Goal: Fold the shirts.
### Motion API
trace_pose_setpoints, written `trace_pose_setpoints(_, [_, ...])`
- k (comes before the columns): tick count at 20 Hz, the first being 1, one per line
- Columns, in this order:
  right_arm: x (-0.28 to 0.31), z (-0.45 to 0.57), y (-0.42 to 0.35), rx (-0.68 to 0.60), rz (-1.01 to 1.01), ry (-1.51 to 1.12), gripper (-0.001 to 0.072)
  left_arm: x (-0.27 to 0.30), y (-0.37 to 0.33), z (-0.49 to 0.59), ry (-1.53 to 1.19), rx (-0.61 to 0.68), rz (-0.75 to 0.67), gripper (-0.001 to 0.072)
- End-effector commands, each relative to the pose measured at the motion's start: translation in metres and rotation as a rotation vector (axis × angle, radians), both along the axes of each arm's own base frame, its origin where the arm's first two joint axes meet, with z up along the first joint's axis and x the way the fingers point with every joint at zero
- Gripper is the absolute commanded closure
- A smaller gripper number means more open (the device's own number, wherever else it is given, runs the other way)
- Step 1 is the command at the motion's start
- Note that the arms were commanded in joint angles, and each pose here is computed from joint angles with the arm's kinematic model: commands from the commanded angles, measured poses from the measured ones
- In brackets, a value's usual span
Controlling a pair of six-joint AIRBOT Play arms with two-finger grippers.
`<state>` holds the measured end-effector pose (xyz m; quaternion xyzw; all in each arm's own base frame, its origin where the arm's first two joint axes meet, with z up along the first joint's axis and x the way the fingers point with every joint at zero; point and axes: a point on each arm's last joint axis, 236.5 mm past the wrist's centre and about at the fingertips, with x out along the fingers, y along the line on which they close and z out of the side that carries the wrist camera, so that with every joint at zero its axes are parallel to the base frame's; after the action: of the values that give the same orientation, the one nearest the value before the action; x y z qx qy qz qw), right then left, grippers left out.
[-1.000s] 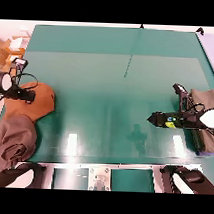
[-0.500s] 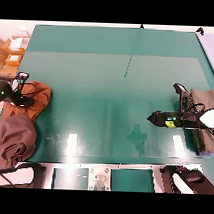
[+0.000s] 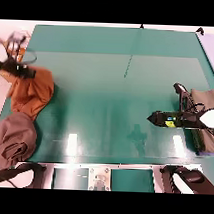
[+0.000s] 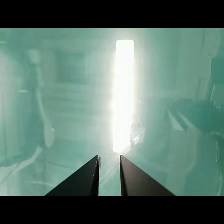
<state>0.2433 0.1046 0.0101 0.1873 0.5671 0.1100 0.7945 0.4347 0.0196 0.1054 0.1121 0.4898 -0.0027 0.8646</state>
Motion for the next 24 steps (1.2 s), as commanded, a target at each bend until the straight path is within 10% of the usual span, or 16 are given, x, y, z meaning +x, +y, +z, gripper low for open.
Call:
trace_pose_setpoints(1, [0.003, 0.002, -0.006, 0.001, -0.023, -0.003, 0.0544, -0.019, -0.136, 0.080, -0.110, -0.282, -0.246, 0.0685])
trace_pose_setpoints(10, [0.013, 0.016, -0.037, 0.001, -0.136, -0.003, 0.0540, -0.104, -0.378, -0.032, 0.246, -0.455, -0.672, 0.0681])
trace_pose_setpoints(12, [0.014, 0.019, -0.037, 0.001, -0.134, -0.006, 0.0393, -0.111, -0.391, -0.062, 0.324, -0.467, -0.668, 0.0141])
trace_pose_setpoints(16, [0.028, 0.051, -0.046, -0.006, -0.146, -0.077, 0.0207, -0.078, -0.329, -0.033, 0.353, -0.464, -0.577, 0.0133])
trace_pose_setpoints(24, [0.069, -0.024, -0.016, 0.137, -0.056, 0.103, 0.0218, -0.050, -0.153, -0.107, 0.515, -0.572, -0.095, 0.0132])
